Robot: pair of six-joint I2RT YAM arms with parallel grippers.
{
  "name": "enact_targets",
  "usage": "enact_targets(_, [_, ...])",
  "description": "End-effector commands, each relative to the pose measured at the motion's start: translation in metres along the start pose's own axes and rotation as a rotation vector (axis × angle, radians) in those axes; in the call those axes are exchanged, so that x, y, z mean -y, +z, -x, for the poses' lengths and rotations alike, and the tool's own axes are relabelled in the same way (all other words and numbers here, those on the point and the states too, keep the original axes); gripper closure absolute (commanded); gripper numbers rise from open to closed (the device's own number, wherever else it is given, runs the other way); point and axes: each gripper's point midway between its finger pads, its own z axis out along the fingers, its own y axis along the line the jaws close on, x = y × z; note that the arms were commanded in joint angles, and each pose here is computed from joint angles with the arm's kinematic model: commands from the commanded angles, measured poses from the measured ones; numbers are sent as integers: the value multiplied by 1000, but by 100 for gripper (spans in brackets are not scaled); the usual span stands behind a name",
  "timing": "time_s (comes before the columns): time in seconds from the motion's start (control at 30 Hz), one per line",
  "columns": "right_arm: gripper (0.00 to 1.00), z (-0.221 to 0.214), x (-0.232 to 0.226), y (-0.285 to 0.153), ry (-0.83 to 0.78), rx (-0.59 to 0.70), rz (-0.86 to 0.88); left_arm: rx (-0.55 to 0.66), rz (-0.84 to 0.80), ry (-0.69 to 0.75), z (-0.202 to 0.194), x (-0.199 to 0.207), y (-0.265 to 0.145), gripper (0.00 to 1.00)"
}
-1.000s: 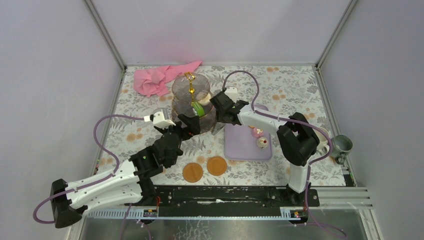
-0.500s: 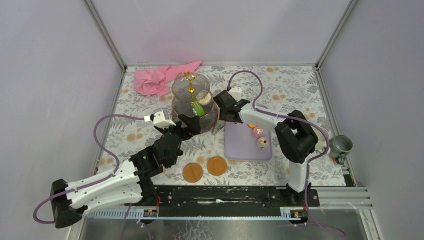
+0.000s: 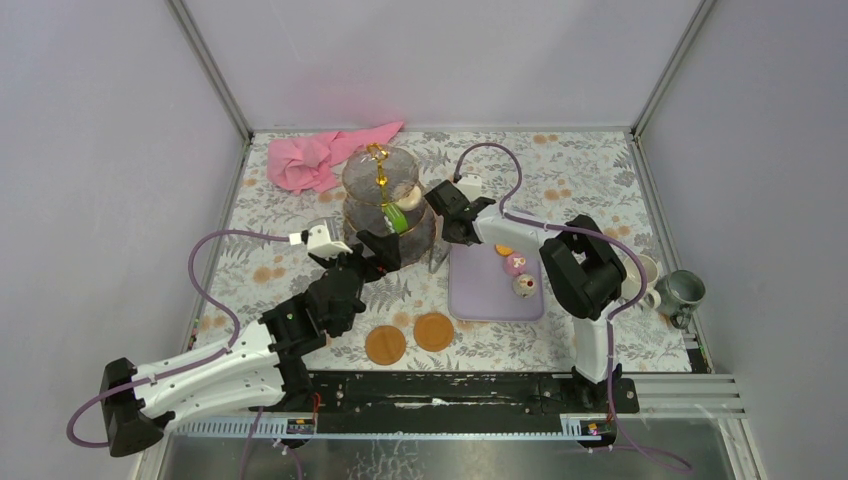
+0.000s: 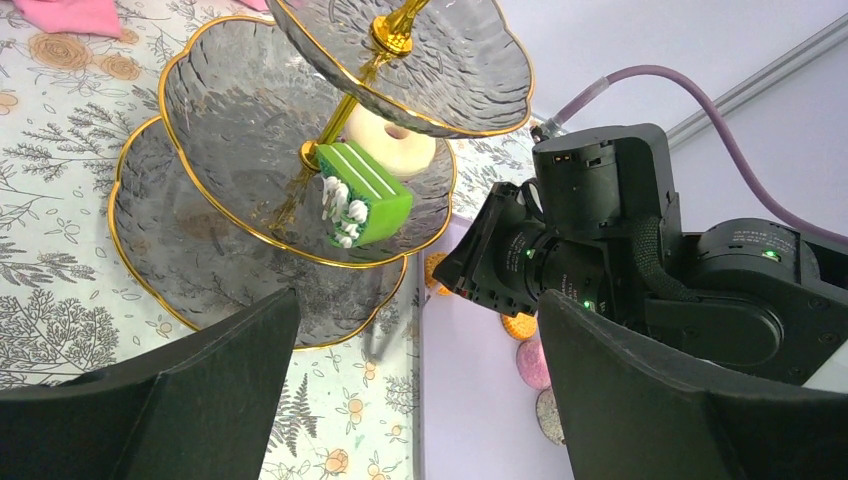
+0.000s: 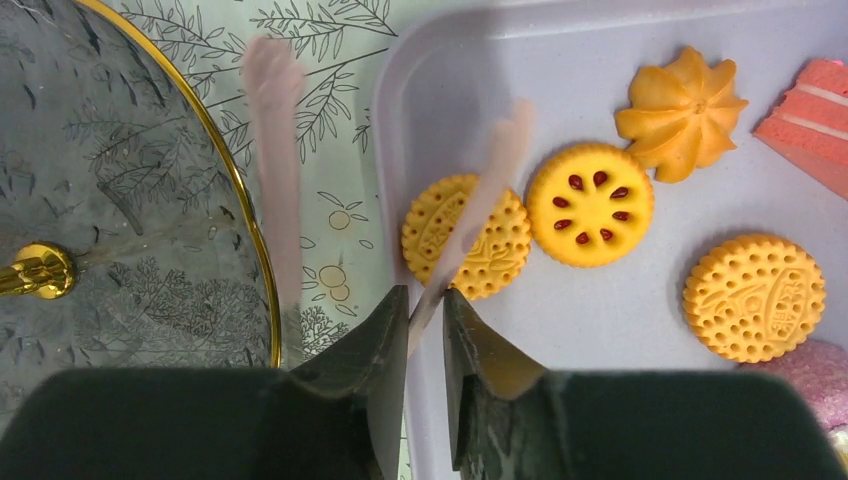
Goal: Serve the afternoon tea
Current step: Pick up the clamp from the center of the board.
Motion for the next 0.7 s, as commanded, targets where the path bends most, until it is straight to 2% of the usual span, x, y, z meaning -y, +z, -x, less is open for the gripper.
enact_targets(0.0, [78,13,-9,-1,35,15,18,33,-9,-23,7,0,0,4])
enact_targets(0.27, [81,3,-7,2,25,-18,15,34,-11,-27,8,1,0,4])
enact_targets(0.37, [96,4,-7,0,22,-17,19,35,-12,-28,9,1,0,4])
enact_targets(0.43, [100,6,-7,-2,18,-10,22,35,-11,-28,9,1,0,4])
enact_targets(0.67, [100,20,2,-13,-17,36,-3,21,-9,-23,5,3,2,4])
